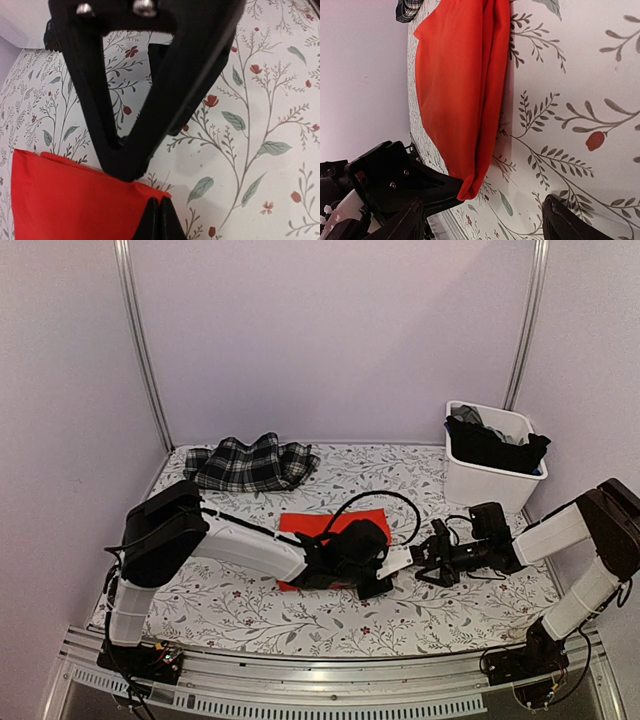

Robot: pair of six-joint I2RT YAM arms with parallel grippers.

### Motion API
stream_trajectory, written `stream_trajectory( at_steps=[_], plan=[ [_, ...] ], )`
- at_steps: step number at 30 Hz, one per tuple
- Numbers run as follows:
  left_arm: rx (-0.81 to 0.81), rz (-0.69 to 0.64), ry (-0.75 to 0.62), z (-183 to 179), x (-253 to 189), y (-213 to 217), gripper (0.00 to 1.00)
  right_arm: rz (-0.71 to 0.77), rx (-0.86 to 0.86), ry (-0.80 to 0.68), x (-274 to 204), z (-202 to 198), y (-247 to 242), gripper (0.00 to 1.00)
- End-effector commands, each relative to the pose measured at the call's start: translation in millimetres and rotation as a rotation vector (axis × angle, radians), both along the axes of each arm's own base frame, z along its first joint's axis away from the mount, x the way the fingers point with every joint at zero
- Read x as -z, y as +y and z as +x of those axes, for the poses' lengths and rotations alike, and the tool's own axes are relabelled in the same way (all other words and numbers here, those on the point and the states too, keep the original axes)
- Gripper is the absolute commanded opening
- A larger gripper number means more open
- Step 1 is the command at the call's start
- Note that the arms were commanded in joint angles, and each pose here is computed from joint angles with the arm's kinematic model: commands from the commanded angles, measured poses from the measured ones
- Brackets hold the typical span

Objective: Fold and stack the mixed laundry pile
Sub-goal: Pick up the square-folded T-shirt from the center of the board, then pass from the left arm to the right

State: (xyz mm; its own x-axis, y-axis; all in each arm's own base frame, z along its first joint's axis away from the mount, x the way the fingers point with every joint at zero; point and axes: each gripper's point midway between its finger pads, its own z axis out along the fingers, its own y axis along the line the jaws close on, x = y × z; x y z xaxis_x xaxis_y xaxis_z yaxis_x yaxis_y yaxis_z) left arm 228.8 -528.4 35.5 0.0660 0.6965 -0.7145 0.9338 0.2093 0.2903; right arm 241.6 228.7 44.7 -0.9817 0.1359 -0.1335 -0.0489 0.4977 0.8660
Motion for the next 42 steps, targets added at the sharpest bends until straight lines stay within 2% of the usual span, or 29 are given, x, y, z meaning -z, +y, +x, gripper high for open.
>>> stream_trajectory(
  at_steps=[1,9,29,34,39,42],
  plan=[
    [0.016,-0.103,-0.008,-1.1,-40.9,-5.0,0.00,0.060,0.022,-0.006,-10.1,17.3,12.3,0.80],
    [0.031,-0.117,-0.015,-6.4,-47.9,-3.2,0.00,0.136,0.026,0.084,-3.6,22.3,32.5,0.80],
    [0.090,-0.146,-0.057,-31.5,-68.6,-3.9,0.00,0.200,0.056,0.228,19.7,39.2,60.5,0.61],
    [0.104,-0.139,-0.059,-37.9,-66.8,-3.6,0.00,0.214,0.053,0.257,26.2,42.3,64.5,0.60],
    [0.108,-0.127,-0.061,-42.0,-62.1,-3.2,0.00,0.216,0.047,0.278,37.2,45.4,67.6,0.54],
    [0.104,-0.127,-0.065,-42.2,-63.0,-2.4,0.00,0.211,0.053,0.288,41.5,48.0,68.4,0.45]
  ],
)
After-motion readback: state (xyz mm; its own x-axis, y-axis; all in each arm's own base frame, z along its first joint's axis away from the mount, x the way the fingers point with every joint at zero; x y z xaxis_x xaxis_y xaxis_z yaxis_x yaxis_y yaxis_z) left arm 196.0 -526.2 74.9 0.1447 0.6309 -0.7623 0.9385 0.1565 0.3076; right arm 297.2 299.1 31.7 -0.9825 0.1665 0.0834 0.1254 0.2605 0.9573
